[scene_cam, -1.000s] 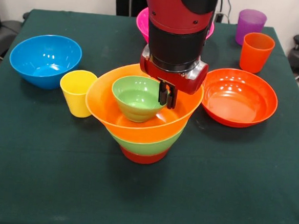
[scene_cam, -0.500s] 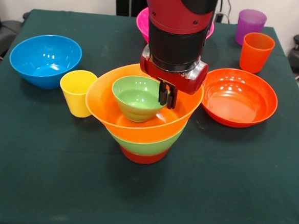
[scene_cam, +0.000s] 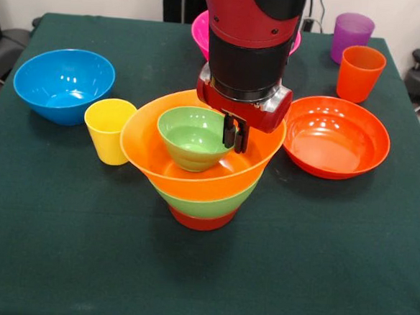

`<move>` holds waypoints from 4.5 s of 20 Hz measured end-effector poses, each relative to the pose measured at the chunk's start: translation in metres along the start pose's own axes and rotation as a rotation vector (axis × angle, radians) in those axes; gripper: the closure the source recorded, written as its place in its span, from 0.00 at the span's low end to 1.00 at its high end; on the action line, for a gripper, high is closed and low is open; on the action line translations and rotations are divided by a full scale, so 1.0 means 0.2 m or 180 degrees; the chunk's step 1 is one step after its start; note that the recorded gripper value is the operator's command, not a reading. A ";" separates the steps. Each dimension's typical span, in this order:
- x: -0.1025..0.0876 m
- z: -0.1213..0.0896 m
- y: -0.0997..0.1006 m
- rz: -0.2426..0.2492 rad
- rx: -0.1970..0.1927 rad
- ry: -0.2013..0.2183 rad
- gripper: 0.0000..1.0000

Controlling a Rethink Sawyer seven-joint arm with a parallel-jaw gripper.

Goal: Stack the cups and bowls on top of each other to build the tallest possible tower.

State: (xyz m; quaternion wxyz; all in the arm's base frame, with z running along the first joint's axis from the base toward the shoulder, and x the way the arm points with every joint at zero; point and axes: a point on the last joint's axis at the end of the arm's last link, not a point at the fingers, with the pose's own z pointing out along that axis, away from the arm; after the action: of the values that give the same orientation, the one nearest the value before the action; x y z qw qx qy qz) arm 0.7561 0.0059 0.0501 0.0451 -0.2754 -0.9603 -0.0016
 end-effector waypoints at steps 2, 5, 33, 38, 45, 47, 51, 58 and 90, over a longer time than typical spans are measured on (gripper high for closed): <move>0.00 0.00 0.00 0.0000 0.0000 0.0000 1.00; 0.00 0.00 0.00 0.0000 0.0001 0.0000 1.00; 0.00 0.00 0.00 -0.0003 -0.0006 0.0005 1.00; 0.00 0.01 0.01 -0.0007 -0.0012 0.0005 1.00; -0.01 0.01 0.03 -0.0017 -0.0031 -0.0011 1.00; -0.02 0.02 0.04 -0.0020 -0.0037 -0.0015 1.00; -0.02 0.02 0.04 -0.0024 -0.0044 -0.0014 1.00; -0.02 0.03 0.05 -0.0030 -0.0057 -0.0008 1.00; -0.02 -0.14 0.07 -0.0042 -0.0112 -0.0094 1.00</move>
State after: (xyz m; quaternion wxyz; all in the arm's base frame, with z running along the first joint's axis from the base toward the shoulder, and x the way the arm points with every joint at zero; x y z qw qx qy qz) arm 0.7683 0.0151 0.0770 0.0260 -0.2699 -0.9624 -0.0147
